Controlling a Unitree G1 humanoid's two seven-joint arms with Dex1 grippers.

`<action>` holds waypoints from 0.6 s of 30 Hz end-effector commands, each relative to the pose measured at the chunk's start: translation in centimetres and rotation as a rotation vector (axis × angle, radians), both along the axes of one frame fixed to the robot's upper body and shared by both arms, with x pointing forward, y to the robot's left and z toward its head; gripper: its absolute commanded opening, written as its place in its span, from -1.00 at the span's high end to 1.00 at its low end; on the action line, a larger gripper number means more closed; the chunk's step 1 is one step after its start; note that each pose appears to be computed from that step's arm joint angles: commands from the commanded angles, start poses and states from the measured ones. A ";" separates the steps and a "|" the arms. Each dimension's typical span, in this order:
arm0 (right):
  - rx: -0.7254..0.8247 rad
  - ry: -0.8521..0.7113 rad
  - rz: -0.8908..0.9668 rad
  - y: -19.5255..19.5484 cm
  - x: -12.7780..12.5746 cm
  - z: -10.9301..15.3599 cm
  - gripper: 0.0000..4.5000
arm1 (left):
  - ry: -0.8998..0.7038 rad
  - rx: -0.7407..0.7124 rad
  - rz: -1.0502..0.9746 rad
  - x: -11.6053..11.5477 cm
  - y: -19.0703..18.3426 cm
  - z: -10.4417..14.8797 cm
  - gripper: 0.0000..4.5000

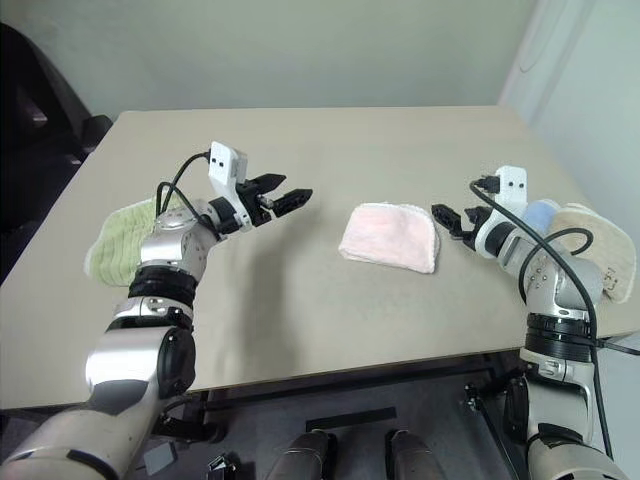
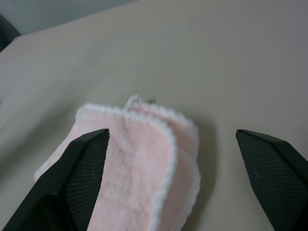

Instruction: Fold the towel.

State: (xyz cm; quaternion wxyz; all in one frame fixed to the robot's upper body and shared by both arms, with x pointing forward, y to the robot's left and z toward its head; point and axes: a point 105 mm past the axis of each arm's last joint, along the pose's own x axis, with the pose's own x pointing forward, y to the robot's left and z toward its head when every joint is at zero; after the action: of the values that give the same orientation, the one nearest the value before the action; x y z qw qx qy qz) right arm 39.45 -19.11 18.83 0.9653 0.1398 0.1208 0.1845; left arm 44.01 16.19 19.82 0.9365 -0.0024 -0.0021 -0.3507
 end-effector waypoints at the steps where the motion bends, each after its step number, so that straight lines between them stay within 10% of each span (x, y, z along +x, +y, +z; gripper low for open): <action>1: 0.072 0.029 -0.028 -0.9 0.2 0.3 -1.00 | -0.014 -0.004 -0.013 -0.6 -0.1 0.6 -0.86; 18: -0.005 -0.058 -0.034 -0.2 0.5 1.2 -1.00 | 0.604 -0.339 0.009 -0.5 -6.6 -6.0 -0.93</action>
State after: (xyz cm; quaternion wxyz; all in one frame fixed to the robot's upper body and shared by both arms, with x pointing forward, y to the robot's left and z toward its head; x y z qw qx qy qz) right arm 40.20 -19.22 18.50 0.9666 0.1450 0.1237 0.1715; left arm 43.26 10.22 13.18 0.8856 -0.2551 0.2131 -0.3243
